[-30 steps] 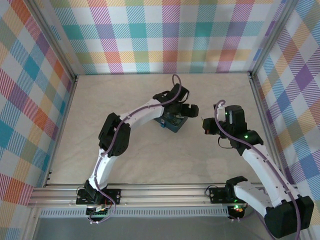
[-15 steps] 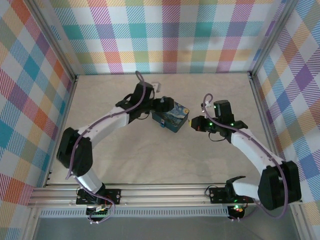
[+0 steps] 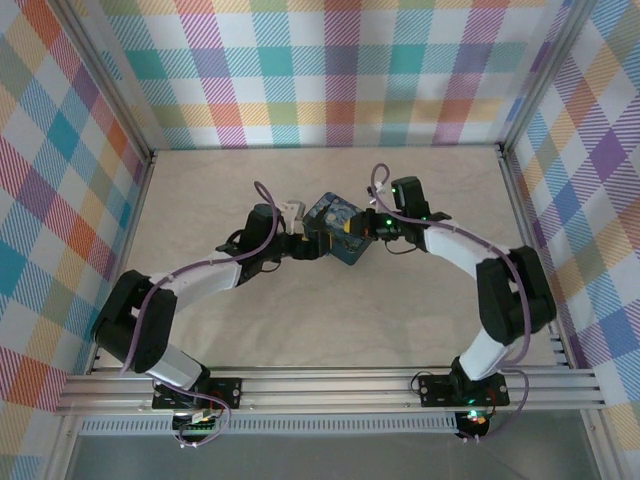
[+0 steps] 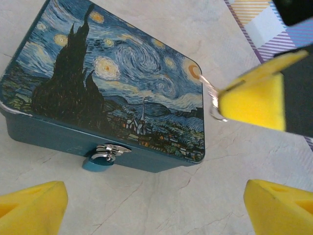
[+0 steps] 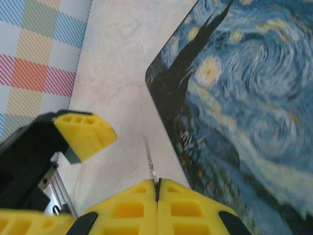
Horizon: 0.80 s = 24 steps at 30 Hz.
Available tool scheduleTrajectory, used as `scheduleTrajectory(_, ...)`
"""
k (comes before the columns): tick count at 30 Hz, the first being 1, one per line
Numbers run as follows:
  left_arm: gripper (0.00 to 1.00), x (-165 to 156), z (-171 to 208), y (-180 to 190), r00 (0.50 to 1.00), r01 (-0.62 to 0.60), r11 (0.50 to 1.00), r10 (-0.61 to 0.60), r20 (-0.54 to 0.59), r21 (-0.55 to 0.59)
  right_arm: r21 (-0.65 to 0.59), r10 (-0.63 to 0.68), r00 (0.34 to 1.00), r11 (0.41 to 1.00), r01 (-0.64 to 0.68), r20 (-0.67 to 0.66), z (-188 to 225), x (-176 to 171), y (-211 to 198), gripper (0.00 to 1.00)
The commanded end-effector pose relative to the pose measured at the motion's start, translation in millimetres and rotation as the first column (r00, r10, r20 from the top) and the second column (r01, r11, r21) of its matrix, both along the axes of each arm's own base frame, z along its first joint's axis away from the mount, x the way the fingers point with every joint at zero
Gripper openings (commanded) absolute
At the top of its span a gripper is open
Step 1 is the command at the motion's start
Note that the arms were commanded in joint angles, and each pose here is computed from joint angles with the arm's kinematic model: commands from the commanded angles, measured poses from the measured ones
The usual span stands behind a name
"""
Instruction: Unlock the padlock with the key
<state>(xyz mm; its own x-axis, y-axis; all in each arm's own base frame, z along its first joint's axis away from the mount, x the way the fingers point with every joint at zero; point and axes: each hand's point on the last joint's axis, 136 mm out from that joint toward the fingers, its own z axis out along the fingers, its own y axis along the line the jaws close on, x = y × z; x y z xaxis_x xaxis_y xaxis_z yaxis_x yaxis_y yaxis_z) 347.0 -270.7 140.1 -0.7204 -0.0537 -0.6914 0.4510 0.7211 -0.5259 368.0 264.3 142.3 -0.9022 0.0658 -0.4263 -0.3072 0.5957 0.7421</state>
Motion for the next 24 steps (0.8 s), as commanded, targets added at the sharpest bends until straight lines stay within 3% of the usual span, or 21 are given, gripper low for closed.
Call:
scheduleTrajectory(1, 0.91, 5, -4, -8, 0.999, 0.015, 0.999, -0.014, 0.034, -0.036, 0.070, 0.014, 1.000, 0.997, -0.016, 0.025, 9, 20, 17, 0.00)
scheduleTrajectory(9, 0.87, 13, -38, -14, 1.000, 0.020, 0.999, -0.020, 0.018, -0.026, 0.080, 0.017, 1.000, 0.997, -0.015, -0.016, -14, 46, 30, 0.00)
scheduleTrajectory(24, 0.75, 25, -68, -27, 0.997, 0.078, 0.997, -0.078, 0.022, 0.005, -0.037, 0.011, 0.996, 0.999, -0.015, -0.086, -58, 36, 18, 0.00)
